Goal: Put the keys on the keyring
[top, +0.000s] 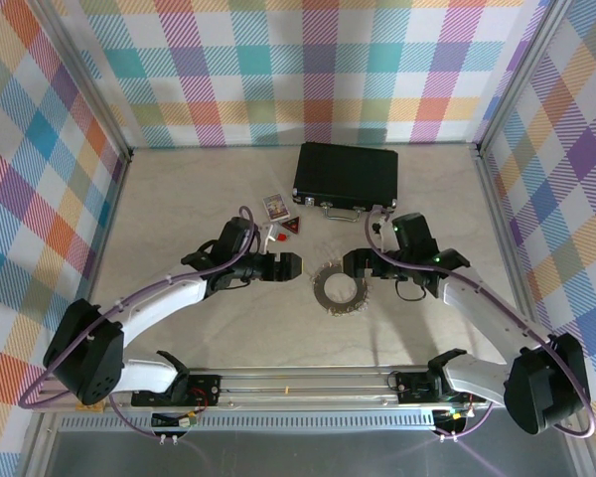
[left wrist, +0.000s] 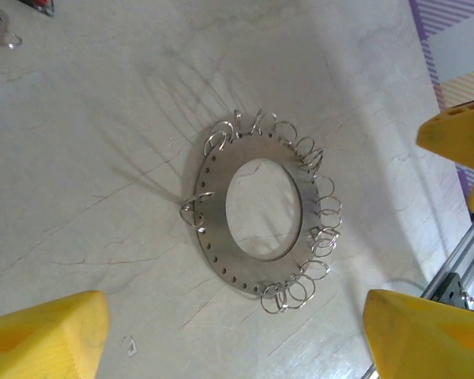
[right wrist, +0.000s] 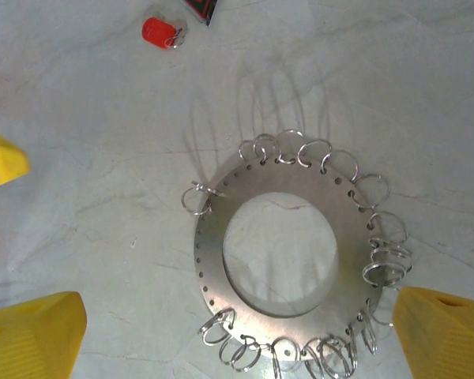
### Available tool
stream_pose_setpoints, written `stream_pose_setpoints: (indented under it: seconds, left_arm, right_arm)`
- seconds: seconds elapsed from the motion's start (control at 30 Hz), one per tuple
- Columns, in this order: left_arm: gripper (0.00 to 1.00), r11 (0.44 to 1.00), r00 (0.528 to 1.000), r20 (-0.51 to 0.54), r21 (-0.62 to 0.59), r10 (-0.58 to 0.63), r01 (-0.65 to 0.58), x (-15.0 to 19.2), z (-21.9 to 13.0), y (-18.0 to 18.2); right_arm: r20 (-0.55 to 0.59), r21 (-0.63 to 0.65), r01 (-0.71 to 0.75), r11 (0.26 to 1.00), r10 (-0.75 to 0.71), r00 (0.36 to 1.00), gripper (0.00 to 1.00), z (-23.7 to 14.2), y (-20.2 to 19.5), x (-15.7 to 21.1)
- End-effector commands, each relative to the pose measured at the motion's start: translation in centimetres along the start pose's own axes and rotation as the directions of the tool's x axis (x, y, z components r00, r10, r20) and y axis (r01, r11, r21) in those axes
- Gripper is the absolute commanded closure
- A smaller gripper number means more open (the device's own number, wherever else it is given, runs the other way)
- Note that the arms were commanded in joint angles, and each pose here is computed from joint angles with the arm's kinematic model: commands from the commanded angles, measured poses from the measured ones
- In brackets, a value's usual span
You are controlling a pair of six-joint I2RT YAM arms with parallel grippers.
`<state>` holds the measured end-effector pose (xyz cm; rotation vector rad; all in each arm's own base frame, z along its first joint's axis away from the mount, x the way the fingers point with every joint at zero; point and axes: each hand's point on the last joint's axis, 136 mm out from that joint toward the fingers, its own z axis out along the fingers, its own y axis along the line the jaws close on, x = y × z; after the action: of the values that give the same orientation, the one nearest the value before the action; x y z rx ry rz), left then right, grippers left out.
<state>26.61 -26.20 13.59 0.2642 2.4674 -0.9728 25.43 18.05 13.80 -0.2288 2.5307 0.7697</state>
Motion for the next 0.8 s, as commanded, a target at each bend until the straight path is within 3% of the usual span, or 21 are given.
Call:
stream_pose_setpoints:
  seconds: [0.0,0.17,0.4,0.53,0.77]
  left_arm:
    - [0.19,0.999,1.0,-0.012,0.049,-0.004,0.004,0.3,0.5,-1.1]
    - [0.22,0.998,0.996,-0.06,-0.016,0.06,-0.061,2.3,1.0,-1.6]
    - [0.34,0.983,0.985,-0.117,-0.122,0.126,-0.14,5.6,1.8,-3.0]
    - [0.42,0.961,0.974,-0.153,-0.195,0.167,-0.196,7.3,2.8,-3.7]
    - [0.5,0.935,0.949,-0.185,-0.203,0.253,-0.289,8.7,5.5,-6.4]
  right_arm:
    - [-0.066,-0.017,-0.026,1.0,0.025,0.998,0.01,0.1,0.0,2.1]
    - [-0.087,-0.046,-0.046,0.998,0.042,0.995,0.01,0.0,0.3,2.9]
    - [-0.081,-0.009,-0.104,0.995,0.103,0.991,0.01,1.0,-1.6,3.5]
    - [-0.038,-0.021,-0.179,0.984,0.178,0.983,0.01,0.6,-3.0,2.8]
    - [0.042,-0.02,-0.243,0.97,0.244,0.969,0.01,-0.8,-5.0,1.7]
